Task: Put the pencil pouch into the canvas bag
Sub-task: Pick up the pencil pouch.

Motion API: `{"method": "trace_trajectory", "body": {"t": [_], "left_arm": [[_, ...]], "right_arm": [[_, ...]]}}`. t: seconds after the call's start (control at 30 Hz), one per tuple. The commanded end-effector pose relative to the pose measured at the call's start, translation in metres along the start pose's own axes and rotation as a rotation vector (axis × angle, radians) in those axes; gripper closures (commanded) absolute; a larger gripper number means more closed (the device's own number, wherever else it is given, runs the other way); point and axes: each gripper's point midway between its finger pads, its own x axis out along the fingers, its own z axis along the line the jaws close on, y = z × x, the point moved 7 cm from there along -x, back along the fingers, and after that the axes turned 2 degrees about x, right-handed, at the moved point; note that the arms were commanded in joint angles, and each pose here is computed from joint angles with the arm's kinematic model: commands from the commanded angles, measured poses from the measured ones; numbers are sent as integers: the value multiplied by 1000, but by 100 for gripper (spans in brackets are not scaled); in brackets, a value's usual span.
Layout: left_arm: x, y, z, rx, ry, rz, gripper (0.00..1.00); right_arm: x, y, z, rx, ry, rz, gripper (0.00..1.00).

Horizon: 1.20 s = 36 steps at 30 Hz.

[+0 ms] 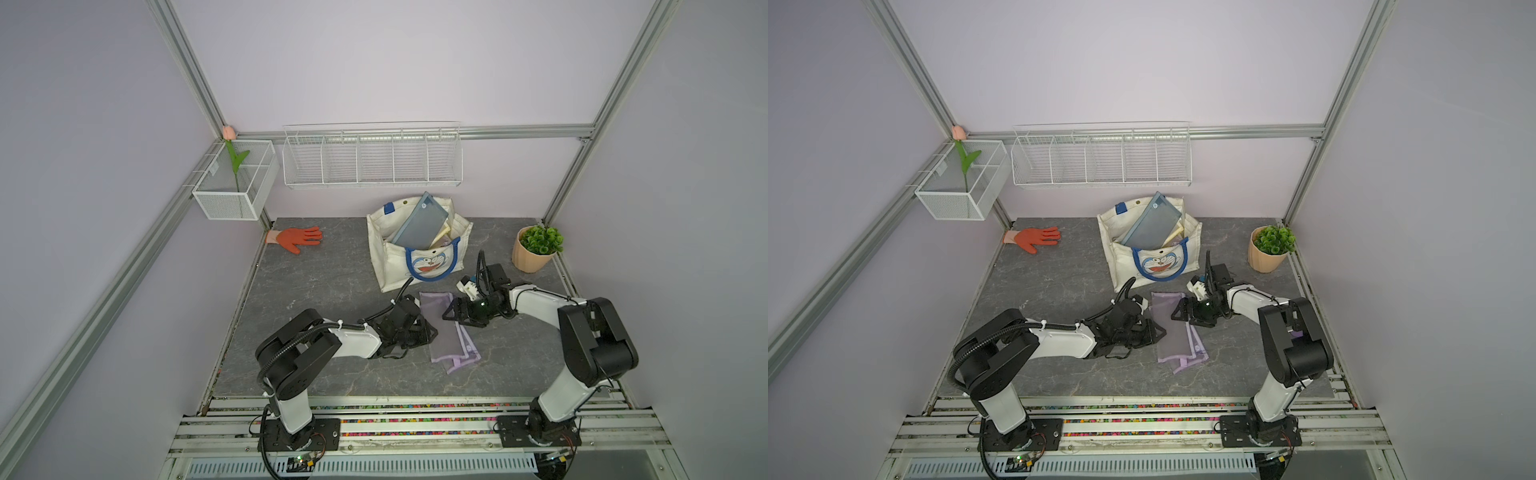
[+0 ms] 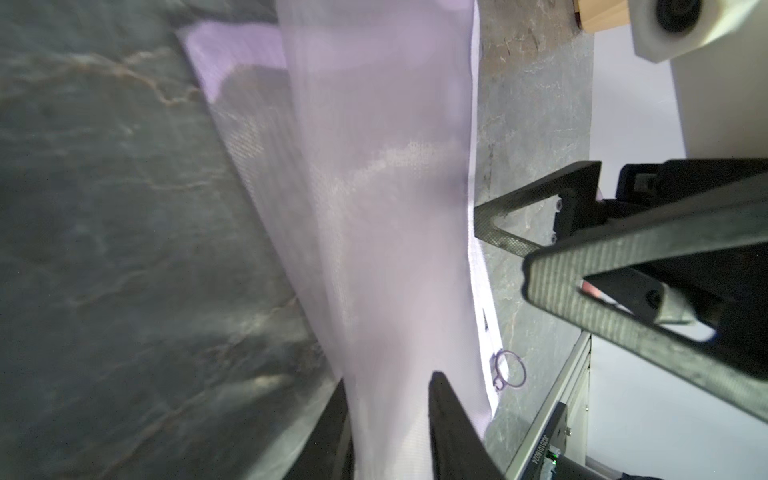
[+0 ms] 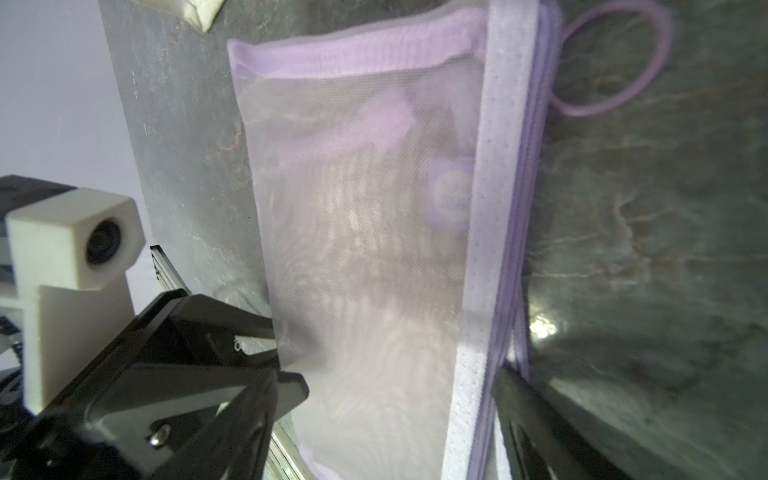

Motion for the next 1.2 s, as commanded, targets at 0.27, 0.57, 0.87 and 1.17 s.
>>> {"method": "trace_trajectory", "body": {"t": [0.27,0.57,0.87,1.17], "left_arm": [[-18,9,-12,-19,9,21,75],[-10,8,-16,-8,54,27,76],[3,-28,-18,-90,119,-92,77],[1,-48,-27,-17,80,-81,100]], "right_arm": [[14,15,-12,41,33,68,16],[15,15,-11,36,32,69,16],[16,24,-15,45,41,86,16],[6,22,-8,33,38,68,16]]}}
